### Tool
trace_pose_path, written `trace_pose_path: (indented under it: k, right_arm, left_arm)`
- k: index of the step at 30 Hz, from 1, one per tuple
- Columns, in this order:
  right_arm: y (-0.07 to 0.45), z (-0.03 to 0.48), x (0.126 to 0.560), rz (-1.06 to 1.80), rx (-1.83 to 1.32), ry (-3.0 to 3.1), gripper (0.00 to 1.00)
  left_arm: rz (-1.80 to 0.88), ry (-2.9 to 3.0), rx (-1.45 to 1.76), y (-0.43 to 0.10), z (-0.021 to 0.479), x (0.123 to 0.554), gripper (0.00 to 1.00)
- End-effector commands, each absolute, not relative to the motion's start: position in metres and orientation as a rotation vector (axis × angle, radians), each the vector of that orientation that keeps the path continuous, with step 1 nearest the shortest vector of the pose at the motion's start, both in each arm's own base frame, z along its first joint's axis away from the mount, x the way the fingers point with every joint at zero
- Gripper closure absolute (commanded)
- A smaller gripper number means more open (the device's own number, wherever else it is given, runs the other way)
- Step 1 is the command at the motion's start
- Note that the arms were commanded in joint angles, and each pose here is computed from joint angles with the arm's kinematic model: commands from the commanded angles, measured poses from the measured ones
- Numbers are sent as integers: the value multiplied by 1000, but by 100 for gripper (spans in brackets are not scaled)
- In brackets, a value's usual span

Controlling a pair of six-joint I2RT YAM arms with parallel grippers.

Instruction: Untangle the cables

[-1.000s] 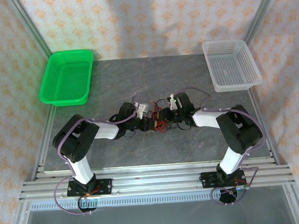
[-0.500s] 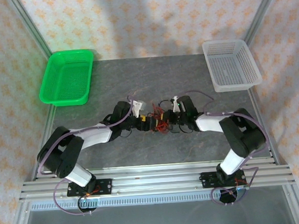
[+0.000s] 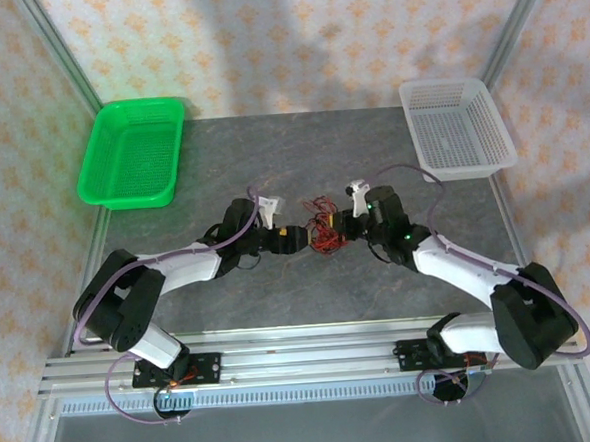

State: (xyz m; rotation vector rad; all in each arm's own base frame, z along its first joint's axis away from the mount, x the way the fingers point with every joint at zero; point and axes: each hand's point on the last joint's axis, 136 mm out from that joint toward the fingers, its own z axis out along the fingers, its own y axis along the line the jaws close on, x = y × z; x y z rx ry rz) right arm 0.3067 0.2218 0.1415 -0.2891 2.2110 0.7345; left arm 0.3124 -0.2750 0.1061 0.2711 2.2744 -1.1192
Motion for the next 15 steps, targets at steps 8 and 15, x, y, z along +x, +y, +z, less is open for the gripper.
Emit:
trace_pose_path:
  k: [8, 15]
  right_arm:
    - [210, 107, 306, 383, -226, 2255, 100]
    - [227, 99, 296, 428, -178, 2326, 75]
  left_arm:
    - [-1211, 2147, 221, -283, 141, 321, 12]
    - [-1111, 2166, 141, -271, 158, 332, 12]
